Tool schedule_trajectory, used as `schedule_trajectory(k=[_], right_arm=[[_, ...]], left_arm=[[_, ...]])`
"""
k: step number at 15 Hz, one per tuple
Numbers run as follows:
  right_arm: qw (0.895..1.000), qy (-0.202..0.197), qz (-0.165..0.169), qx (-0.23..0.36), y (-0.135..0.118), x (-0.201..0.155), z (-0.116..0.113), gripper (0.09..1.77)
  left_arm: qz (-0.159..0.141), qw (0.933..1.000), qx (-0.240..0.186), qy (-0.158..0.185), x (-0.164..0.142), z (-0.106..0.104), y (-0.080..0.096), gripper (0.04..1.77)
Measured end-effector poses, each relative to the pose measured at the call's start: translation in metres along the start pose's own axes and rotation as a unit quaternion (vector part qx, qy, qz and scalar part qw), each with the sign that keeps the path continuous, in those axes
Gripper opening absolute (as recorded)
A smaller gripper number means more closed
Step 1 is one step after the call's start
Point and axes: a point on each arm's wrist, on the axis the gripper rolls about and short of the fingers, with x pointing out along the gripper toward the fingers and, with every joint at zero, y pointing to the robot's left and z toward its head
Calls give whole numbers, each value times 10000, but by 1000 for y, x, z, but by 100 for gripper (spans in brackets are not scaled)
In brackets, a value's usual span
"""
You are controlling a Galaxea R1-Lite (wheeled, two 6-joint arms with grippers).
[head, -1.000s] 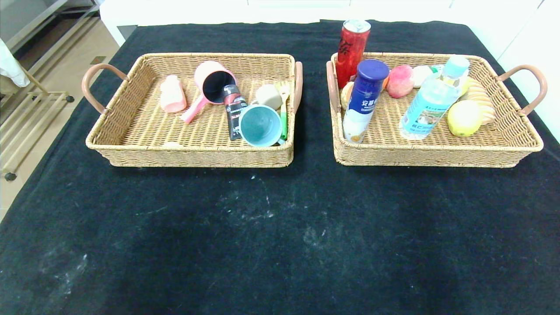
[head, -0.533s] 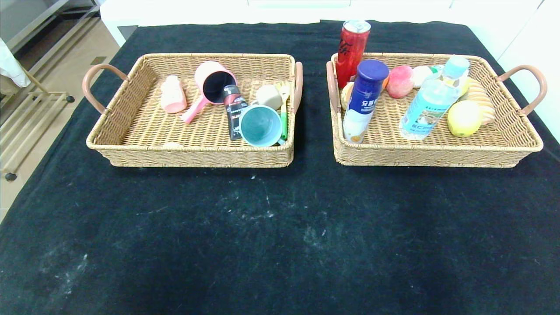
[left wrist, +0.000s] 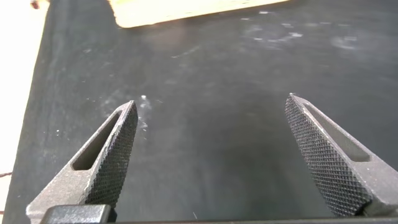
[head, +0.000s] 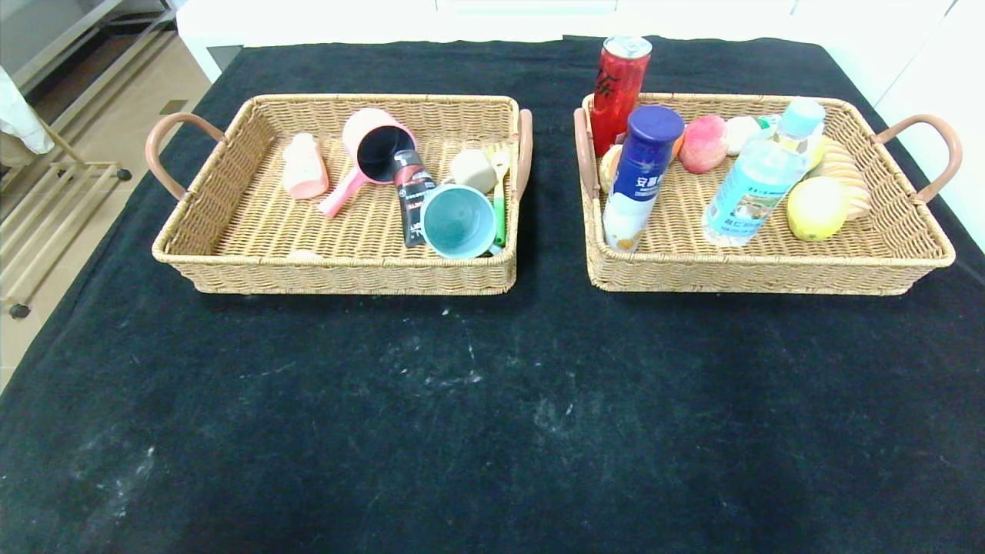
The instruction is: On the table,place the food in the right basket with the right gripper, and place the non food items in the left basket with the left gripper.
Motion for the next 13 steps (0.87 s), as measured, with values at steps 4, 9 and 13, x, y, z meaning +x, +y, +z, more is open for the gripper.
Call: schedule_trajectory(k=[4,9,13], right_arm=[[9996,-69,264,64,6,25,-45,170],[9995,86,281,97,7,27,-55,171],[9995,96,282,100,7,27,-55,171]], left_arm=[[422,9989,-165,143,32,-57,0,172],[541,9956,-659,384,36,-75,-1,172],[656,9927,-942,357,36,-75,0,172]])
